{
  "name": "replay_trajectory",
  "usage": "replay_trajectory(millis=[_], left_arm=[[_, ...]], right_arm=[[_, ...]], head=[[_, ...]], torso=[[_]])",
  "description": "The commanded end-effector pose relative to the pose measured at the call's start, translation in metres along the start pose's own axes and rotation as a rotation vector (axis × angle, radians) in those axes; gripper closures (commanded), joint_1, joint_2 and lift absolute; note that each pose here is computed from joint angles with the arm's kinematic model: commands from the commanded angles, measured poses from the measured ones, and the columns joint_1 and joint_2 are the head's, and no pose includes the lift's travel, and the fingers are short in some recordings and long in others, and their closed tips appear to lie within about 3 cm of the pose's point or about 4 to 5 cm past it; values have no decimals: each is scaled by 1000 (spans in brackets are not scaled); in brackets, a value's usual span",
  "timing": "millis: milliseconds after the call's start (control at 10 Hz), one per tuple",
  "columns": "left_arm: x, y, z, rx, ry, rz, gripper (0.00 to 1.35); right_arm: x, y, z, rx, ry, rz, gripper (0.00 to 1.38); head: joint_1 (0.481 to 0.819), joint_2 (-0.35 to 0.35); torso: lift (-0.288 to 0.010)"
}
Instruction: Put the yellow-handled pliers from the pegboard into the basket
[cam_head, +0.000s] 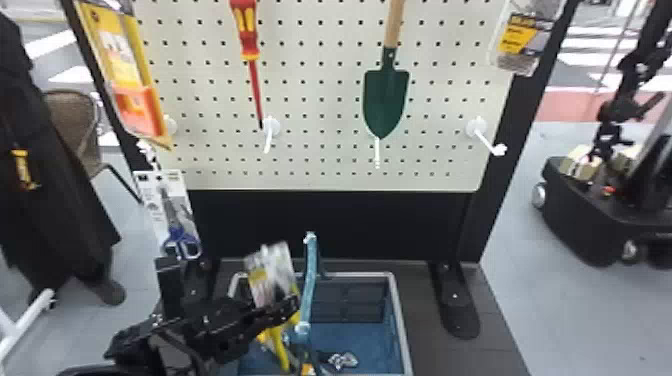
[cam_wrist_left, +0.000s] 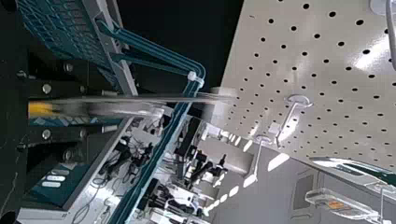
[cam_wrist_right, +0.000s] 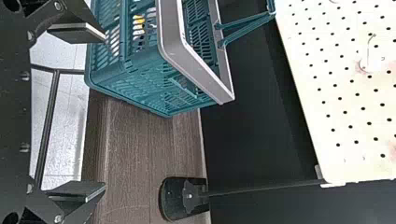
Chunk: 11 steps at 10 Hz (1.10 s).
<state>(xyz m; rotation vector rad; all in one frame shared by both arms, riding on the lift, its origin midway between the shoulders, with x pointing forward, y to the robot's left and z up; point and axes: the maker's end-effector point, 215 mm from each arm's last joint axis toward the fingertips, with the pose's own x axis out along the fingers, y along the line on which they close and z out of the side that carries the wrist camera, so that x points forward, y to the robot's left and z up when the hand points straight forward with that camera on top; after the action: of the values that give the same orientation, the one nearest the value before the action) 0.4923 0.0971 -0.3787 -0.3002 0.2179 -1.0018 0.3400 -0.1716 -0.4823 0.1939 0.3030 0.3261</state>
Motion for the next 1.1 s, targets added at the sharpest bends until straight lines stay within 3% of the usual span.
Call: replay_trajectory(millis=[0,100,1000], left_arm=[[-1,3,2,5,6,4,394],[-3,5,5,12,-2,10,107],[-3,7,10,15,-15,16,151]], right_arm=[[1,0,1,0,-2,0,176],[1,0,1,0,-2,0,176],[1,0,2,1,-4,0,176]], head=[[549,0],[549,0],[549,0]], torso=[[-100],[-100],[-100]])
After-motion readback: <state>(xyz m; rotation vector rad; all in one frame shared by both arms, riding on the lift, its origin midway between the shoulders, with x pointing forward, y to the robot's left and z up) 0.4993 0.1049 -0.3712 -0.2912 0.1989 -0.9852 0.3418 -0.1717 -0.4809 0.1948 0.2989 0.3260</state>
